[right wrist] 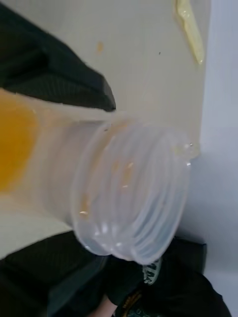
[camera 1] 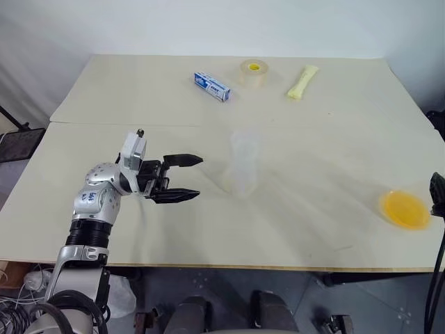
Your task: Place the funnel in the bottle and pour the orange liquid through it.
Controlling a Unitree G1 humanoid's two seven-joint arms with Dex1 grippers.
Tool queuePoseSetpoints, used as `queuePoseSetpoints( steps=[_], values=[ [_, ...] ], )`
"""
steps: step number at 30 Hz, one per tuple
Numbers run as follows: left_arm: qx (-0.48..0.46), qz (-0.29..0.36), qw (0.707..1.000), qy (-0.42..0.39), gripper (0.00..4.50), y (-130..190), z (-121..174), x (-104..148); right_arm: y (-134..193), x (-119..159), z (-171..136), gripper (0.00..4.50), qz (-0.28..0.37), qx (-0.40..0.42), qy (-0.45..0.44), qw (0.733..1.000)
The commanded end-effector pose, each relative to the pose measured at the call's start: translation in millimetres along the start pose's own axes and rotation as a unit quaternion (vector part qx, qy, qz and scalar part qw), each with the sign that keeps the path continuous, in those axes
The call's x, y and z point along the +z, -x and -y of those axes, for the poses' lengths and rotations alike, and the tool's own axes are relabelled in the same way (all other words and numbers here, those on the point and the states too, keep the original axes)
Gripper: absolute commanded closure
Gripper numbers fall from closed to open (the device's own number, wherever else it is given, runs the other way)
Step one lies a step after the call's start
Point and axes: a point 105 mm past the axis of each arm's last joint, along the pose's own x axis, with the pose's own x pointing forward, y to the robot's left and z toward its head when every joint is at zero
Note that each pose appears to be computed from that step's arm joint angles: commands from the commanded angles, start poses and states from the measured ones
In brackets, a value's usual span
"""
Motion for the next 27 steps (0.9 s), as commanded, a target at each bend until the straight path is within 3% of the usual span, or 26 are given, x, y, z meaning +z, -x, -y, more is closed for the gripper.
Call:
queuePoseSetpoints(
  steps=[1, 8, 15, 21, 27],
  values=[
    [-0.029, 0.004, 0.999, -0.021, 0.00, 2, 8, 9, -1, 16, 3, 2.04, 0.032, -0.007, 0.011, 0.999],
    [-0.024, 0.005, 0.999, -0.022, 0.00, 4, 4, 8, 0, 39, -20, 2.04, 0.064, 0.016, 0.016, 0.998],
    [-0.014, 0.007, 1.000, -0.024, 0.00, 4, -7, 4, -8, 78, -93, 2.04, 0.101, 0.121, 0.065, 0.985],
    [-0.012, 0.014, 0.999, -0.028, 0.00, 0, -17, 2, -14, 103, -148, 2.04, 0.137, 0.180, 0.141, 0.964],
    [-0.005, 0.013, 0.999, -0.031, 0.00, 1, -25, 1, -13, 120, -206, 2.04, 0.197, 0.248, 0.238, 0.918]
  ],
)
